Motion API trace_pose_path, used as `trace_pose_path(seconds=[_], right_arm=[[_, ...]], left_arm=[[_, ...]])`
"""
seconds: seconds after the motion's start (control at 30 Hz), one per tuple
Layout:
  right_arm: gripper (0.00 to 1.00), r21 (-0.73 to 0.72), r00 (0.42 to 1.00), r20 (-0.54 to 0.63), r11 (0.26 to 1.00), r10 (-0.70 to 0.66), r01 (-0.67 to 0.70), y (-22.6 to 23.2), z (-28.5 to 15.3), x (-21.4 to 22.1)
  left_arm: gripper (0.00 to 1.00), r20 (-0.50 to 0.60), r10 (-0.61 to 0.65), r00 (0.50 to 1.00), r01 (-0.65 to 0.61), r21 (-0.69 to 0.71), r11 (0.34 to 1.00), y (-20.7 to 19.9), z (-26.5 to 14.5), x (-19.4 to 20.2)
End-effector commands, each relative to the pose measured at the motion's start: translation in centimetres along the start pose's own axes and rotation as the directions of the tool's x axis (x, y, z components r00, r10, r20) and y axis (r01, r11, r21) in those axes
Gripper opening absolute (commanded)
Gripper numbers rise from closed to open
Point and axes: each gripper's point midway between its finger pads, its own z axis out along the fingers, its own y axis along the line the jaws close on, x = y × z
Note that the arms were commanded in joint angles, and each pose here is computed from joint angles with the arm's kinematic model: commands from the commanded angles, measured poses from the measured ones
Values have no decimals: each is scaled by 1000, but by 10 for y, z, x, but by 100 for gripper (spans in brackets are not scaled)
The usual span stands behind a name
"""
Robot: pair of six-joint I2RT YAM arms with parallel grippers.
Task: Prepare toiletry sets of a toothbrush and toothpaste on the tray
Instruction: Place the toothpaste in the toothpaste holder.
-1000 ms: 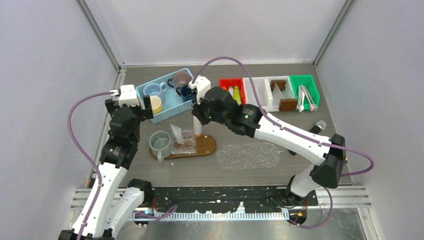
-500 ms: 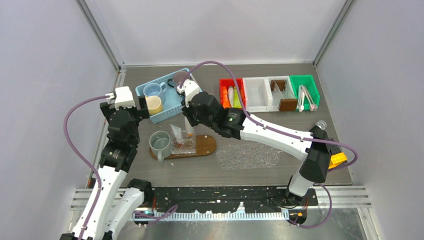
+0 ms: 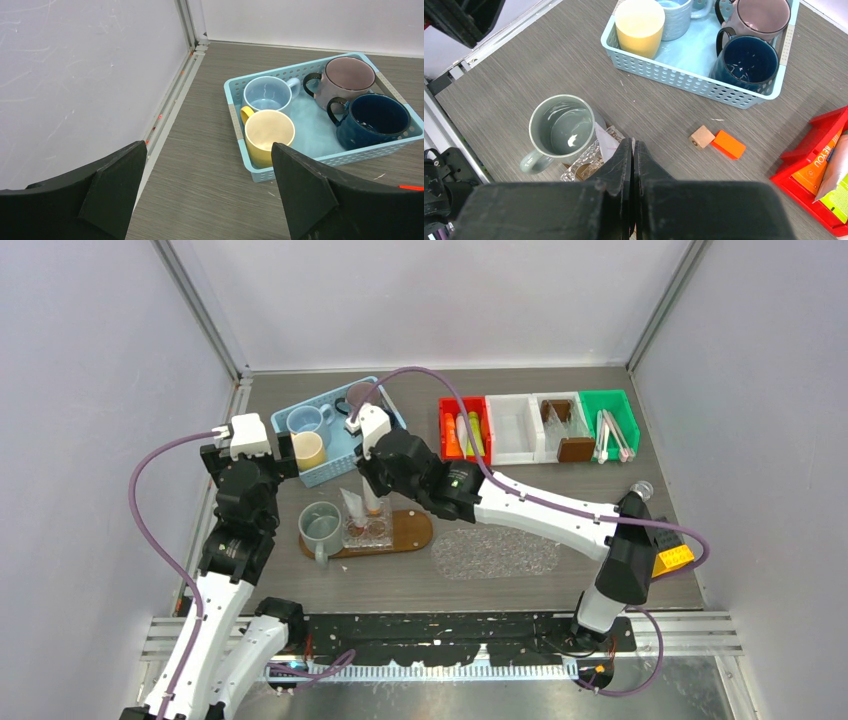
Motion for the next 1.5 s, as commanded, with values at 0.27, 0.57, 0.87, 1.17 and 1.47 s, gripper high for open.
trace_pose_path(seconds=[0.27,0.57,0.87,1.17,1.47], right_arm=[[1,13,993,118,1000,-26,25,10,-14,-40],[1,30,994,105,999,-37,34,9,-4,-29],[1,27,997,74,999,-34,32,11,4,-15],[1,54,997,72,998,-41,37,6,6,-8],[2,62,997,67,997,-40,35,6,15,3]], left_arm=[[100,58,-30,998,30,-6,1000,2,1,-14],[100,57,-27,998,27,-2,1000,1,1,-14],[100,55,-23,998,23,2,1000,0,2,-13],[100,53,-21,998,20,7,1000,-2,3,-12],[100,53,-13,998,13,8,1000,-2,3,-11]])
